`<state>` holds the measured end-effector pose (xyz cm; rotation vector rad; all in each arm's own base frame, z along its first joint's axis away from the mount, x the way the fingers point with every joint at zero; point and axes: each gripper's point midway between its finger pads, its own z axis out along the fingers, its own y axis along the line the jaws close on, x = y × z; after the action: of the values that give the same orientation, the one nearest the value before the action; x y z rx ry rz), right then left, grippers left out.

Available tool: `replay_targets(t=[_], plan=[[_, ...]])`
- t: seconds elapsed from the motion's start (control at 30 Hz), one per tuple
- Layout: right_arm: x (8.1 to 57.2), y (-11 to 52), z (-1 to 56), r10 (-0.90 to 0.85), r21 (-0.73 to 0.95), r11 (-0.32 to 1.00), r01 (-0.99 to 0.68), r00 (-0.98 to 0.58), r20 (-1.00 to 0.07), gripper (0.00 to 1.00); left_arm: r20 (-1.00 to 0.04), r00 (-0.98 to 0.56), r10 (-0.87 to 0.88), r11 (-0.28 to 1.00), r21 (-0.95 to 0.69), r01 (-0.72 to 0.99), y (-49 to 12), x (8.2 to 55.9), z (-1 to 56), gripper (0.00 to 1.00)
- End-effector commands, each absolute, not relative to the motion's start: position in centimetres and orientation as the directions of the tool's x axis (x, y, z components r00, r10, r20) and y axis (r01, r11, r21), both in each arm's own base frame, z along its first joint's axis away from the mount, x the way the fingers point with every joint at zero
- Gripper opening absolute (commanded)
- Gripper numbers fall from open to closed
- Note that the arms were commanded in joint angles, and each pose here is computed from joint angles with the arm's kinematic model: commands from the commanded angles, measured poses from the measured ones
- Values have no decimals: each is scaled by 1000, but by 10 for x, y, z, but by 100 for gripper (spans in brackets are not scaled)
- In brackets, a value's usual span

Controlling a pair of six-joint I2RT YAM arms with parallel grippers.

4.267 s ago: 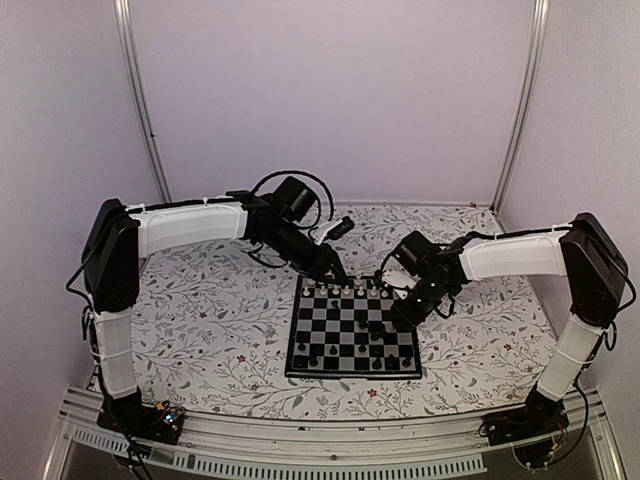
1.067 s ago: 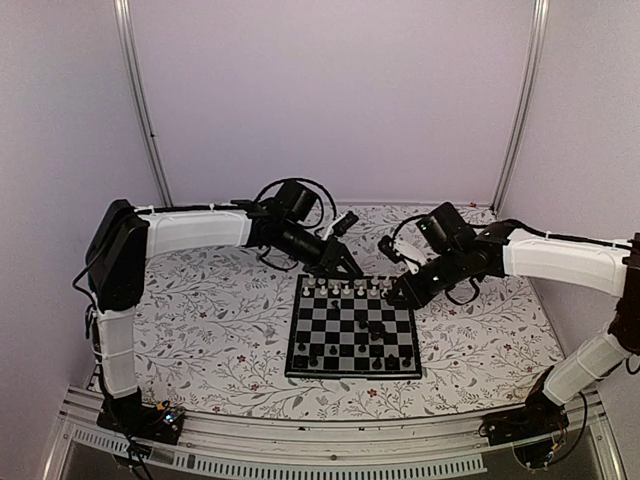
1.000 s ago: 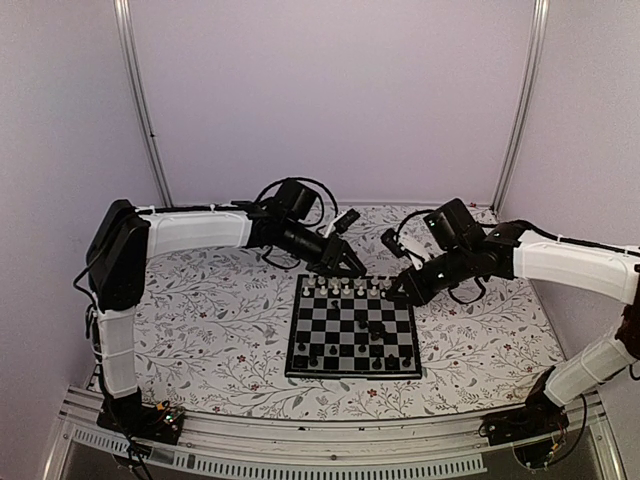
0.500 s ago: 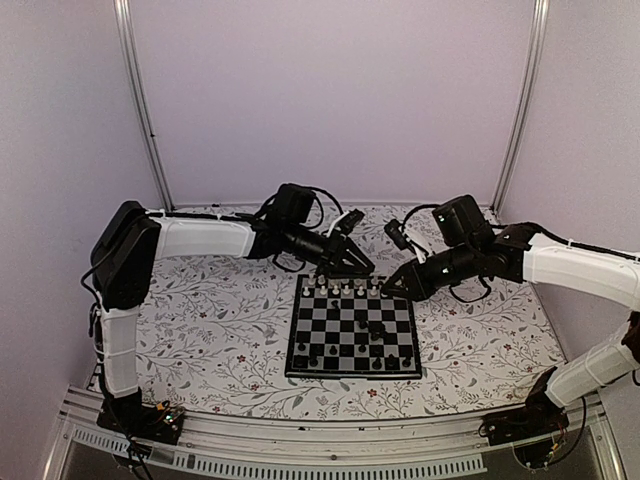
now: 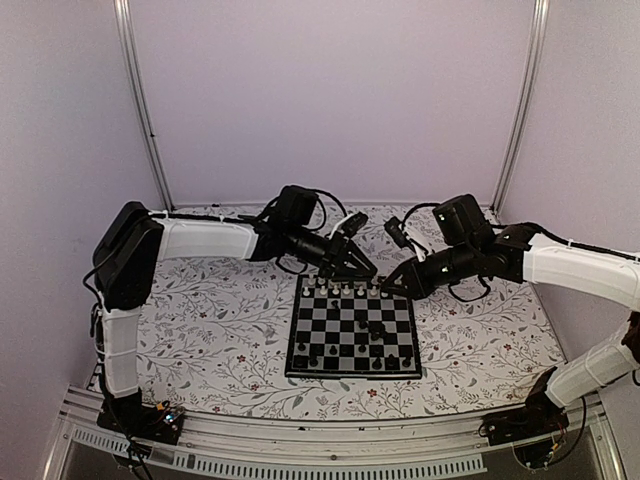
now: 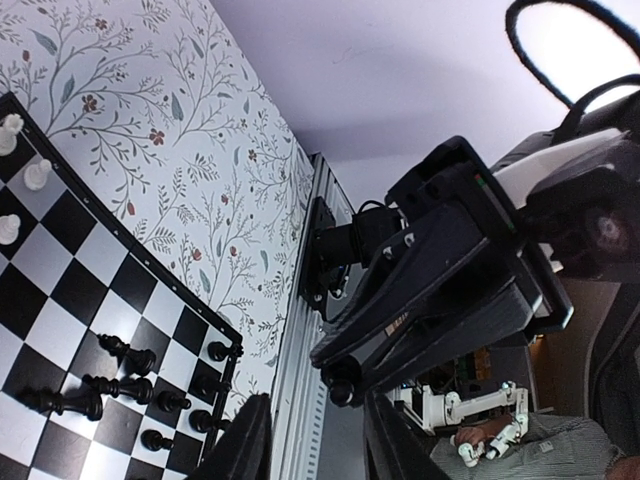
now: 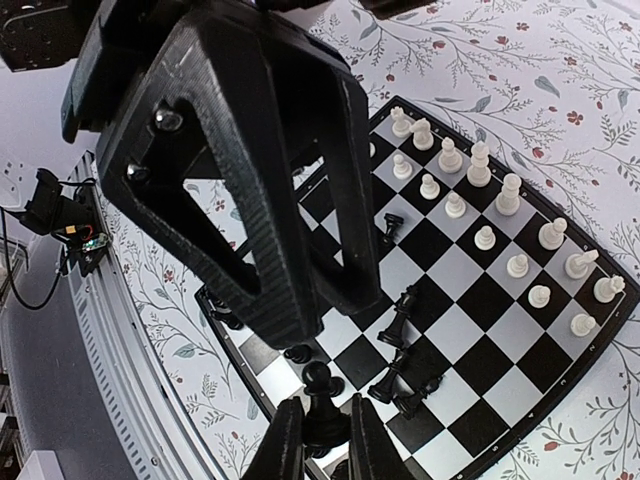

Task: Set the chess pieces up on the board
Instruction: Place the chess piece on the chessboard.

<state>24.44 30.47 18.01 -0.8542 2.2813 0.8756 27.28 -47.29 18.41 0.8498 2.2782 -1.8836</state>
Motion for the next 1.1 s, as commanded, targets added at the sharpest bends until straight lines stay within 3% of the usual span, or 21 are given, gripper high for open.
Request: replay_targets(t=[0.0, 0.13, 0.3, 0.53, 0.83, 1.07], plan=[[245, 307, 196, -327, 382, 573, -725, -629, -705, 10, -401, -822, 404, 57, -886, 460, -485, 261, 184, 34], [247, 308, 198, -323, 380, 574, -725, -627, -708, 11, -404, -811, 423, 50, -883, 466, -490, 255, 184, 31], [246, 308, 196, -327, 379, 574, -726, -628, -707, 11, -397, -810, 431, 48, -887, 460, -490, 253, 182, 19], [243, 309, 198, -325, 390, 562, -730, -628, -708, 13, -403, -805, 435, 30, -887, 460, -492, 253, 183, 12], [224, 282, 210, -321, 405, 616, -676, -685, -654, 50, -424, -810, 405, 138, -848, 512, -495, 268, 169, 10], [210, 227, 233, -207, 362, 747, -557, -713, -670, 64, -497, -725, 476, 220, -731, 646, -512, 265, 151, 11]])
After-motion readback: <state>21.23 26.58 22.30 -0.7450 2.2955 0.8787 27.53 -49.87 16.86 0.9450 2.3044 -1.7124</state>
